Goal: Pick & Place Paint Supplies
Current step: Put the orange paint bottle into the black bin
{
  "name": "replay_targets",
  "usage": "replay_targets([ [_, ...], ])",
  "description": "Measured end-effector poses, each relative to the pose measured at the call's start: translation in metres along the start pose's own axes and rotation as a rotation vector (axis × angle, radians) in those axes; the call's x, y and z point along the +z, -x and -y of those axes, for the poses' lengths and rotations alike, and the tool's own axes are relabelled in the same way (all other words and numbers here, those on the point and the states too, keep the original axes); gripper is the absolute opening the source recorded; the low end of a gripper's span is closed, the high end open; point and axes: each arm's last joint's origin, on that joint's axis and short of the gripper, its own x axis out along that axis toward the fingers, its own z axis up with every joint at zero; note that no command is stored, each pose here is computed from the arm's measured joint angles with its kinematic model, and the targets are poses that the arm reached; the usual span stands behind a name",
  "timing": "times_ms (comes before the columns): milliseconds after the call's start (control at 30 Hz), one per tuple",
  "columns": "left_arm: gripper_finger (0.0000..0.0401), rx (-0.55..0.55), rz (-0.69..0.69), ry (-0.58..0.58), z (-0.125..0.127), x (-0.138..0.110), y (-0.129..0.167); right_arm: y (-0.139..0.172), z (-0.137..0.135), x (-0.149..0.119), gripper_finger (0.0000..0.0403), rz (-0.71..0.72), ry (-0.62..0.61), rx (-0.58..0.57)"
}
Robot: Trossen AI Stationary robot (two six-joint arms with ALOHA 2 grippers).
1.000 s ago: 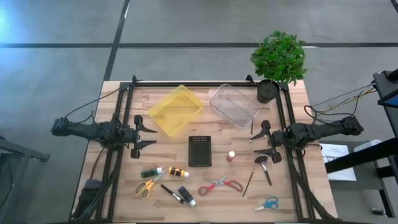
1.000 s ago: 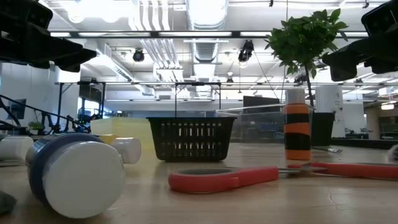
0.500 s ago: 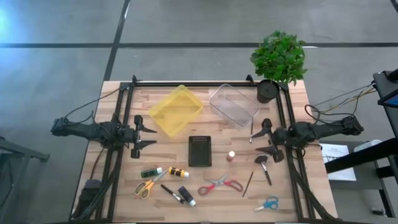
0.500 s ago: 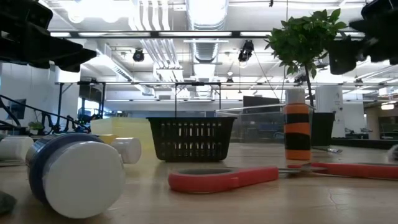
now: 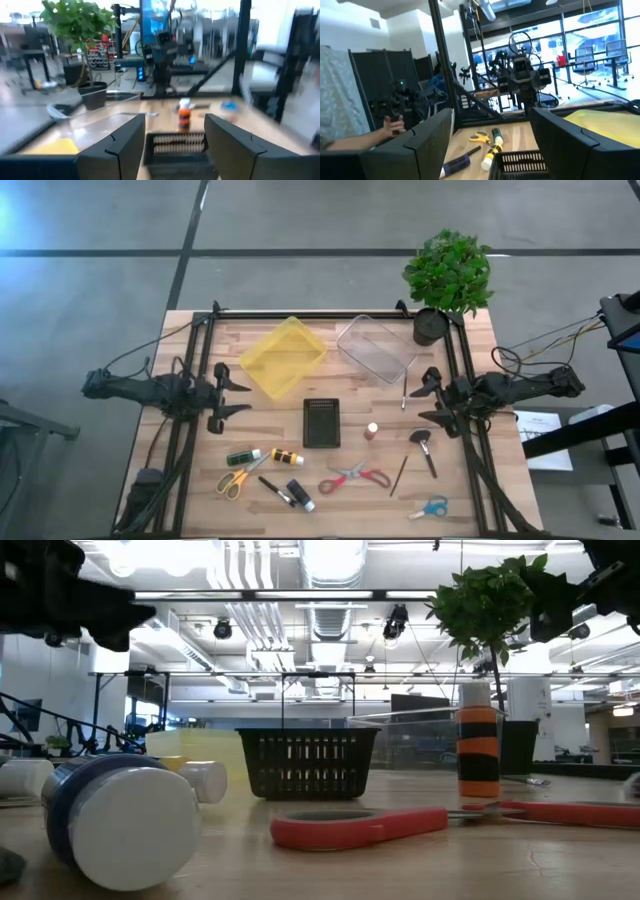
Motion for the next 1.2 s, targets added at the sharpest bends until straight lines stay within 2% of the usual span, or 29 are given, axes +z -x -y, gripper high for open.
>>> replay_targets([
  [133, 0.021, -0.003, 0.052, 0.161, 0.0, 0.005, 0.0, 0.0, -0.001, 0.002, 0.0267, 0.023, -0.067, 0.01],
  [267, 0.021, -0.008, 0.136, 0.201, -0.001, 0.013, 0.001, 0.0, -0.002, 0.003, 0.0267, 0.026, -0.083, 0.036],
  [367, 0.021, -0.008, 0.121, 0.207, 0.0, 0.012, 0.001, 0.0, -0.002, 0.004, 0.0267, 0.034, -0.07, 0.039],
  [500, 0.021, -0.001, 0.103, 0.098, 0.0, 0.009, 0.0, 0.0, -0.002, 0.006, 0.0267, 0.059, -0.042, 0.045],
  [600, 0.021, 0.008, 0.148, -0.019, 0.0, 0.009, 0.0, 0.0, -0.003, 0.011, 0.0267, 0.079, -0.004, 0.044],
  [667, 0.021, 0.025, 0.263, -0.089, -0.001, 0.017, 0.002, -0.002, -0.005, 0.02, 0.0267, 0.097, 0.015, 0.03],
  [767, 0.021, 0.005, 0.513, -0.176, -0.001, 0.039, 0.011, -0.009, -0.009, 0.038, 0.0267, 0.081, 0.05, 0.018],
  [867, 0.021, -0.068, 0.613, -0.295, 0.001, 0.057, 0.017, -0.024, -0.015, 0.062, 0.0267, -0.017, 0.089, -0.005],
  [967, 0.0209, -0.04, 0.623, -0.323, 0.001, 0.078, 0.016, -0.046, -0.02, 0.086, 0.0267, -0.174, 0.115, -0.044],
  [1100, 0.0205, 0.017, 0.462, -0.404, 0.002, 0.103, -0.009, -0.082, -0.021, 0.102, 0.0267, -0.461, 0.159, -0.214],
  [1200, 0.0201, 0.129, 0.263, -0.468, 0.004, 0.123, -0.042, -0.11, -0.019, 0.104, 0.0267, -0.638, 0.175, -0.304],
])
